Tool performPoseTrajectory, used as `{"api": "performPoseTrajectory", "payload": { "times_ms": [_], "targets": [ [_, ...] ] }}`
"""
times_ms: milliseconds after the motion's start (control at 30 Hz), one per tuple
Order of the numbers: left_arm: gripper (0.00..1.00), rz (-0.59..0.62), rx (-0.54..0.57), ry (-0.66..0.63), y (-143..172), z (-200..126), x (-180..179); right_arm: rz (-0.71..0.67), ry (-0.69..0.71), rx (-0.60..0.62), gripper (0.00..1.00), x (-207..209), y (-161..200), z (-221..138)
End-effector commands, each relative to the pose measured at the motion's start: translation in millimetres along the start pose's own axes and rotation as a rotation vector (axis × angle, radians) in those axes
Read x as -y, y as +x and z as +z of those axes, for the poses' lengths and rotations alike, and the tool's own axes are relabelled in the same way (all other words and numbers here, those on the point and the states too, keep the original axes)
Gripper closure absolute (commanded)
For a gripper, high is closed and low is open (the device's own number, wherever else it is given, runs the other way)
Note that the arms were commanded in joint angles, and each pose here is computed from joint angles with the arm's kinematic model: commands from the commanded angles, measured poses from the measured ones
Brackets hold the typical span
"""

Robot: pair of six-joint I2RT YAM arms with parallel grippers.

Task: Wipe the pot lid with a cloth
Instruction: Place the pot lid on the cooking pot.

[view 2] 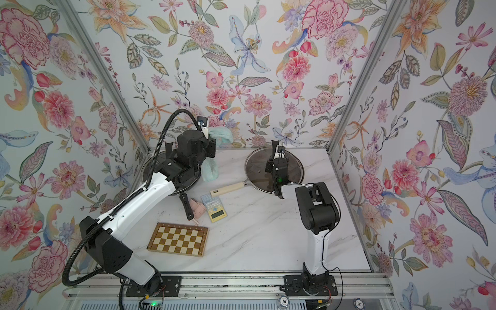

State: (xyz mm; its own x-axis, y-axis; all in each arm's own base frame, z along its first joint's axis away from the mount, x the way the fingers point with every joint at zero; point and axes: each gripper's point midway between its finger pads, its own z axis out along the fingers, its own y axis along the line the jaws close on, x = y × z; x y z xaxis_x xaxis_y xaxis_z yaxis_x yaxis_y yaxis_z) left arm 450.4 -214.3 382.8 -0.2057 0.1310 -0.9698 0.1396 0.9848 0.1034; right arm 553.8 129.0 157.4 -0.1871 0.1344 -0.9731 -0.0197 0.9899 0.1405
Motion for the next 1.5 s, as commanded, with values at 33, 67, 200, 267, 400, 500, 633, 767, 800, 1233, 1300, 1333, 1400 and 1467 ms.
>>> {"api": "performPoseTrajectory", "payload": {
  "times_ms": [33, 67, 200, 267, 400, 500, 633, 767, 800, 1233, 1300, 1333, 1400, 1467],
  "targets": [
    [1.0, -0.019, 0.001, 0.016, 0.7, 6.1, 4.9, -0.029, 0.011, 0.095, 1.0, 0.6, -46.2, -9.4],
    [1.0, -0.019, 0.0, 0.015, 1.3, 6.2, 5.0, -0.033, 0.012, 0.091, 1.0, 1.0, -45.7, -9.0],
    [1.0, -0.023, -0.001, 0.015, 2.8, 5.7, 4.3, -0.037, 0.02, 0.087, 1.0, 2.8, -45.0, -10.6],
    [1.0, -0.024, -0.003, 0.017, 4.2, 6.0, 5.6, -0.037, 0.026, 0.088, 1.0, 4.1, -46.0, -12.6],
    [1.0, -0.024, -0.005, 0.023, 5.8, 7.5, 9.4, -0.047, 0.028, 0.089, 1.0, 4.3, -48.8, -12.8],
    [1.0, -0.022, -0.008, 0.027, 6.2, 9.0, 11.8, -0.059, 0.042, 0.097, 1.0, 6.0, -49.9, -12.7],
    [1.0, -0.023, -0.01, 0.032, 6.8, 10.1, 15.1, -0.06, 0.085, 0.137, 1.0, 15.6, -55.0, -17.0],
    [1.0, -0.022, -0.014, 0.039, 7.9, 13.1, 19.4, -0.041, 0.095, 0.145, 1.0, 21.9, -52.2, -17.6],
    [1.0, -0.022, -0.013, 0.041, 6.9, 13.8, 20.5, -0.04, 0.097, 0.149, 1.0, 22.0, -51.6, -17.7],
    [1.0, -0.007, -0.003, 0.047, 0.8, 15.9, 26.6, 0.033, -0.045, 0.102, 1.0, 1.4, -34.3, -15.6],
    [1.0, 0.001, 0.002, 0.049, -0.4, 15.2, 26.5, 0.037, -0.05, 0.088, 0.95, 2.1, -35.1, -17.2],
    [1.0, 0.005, 0.006, 0.053, -1.3, 14.8, 27.3, 0.028, -0.048, 0.078, 0.9, 2.2, -34.4, -17.6],
    [1.0, 0.007, 0.02, 0.054, -5.2, 13.7, 26.7, 0.022, -0.041, 0.071, 0.78, 4.7, -34.3, -20.8],
    [1.0, 0.005, 0.032, 0.059, -8.4, 13.2, 27.2, 0.022, -0.037, 0.073, 0.67, 6.7, -36.0, -24.9]
  ]
}}
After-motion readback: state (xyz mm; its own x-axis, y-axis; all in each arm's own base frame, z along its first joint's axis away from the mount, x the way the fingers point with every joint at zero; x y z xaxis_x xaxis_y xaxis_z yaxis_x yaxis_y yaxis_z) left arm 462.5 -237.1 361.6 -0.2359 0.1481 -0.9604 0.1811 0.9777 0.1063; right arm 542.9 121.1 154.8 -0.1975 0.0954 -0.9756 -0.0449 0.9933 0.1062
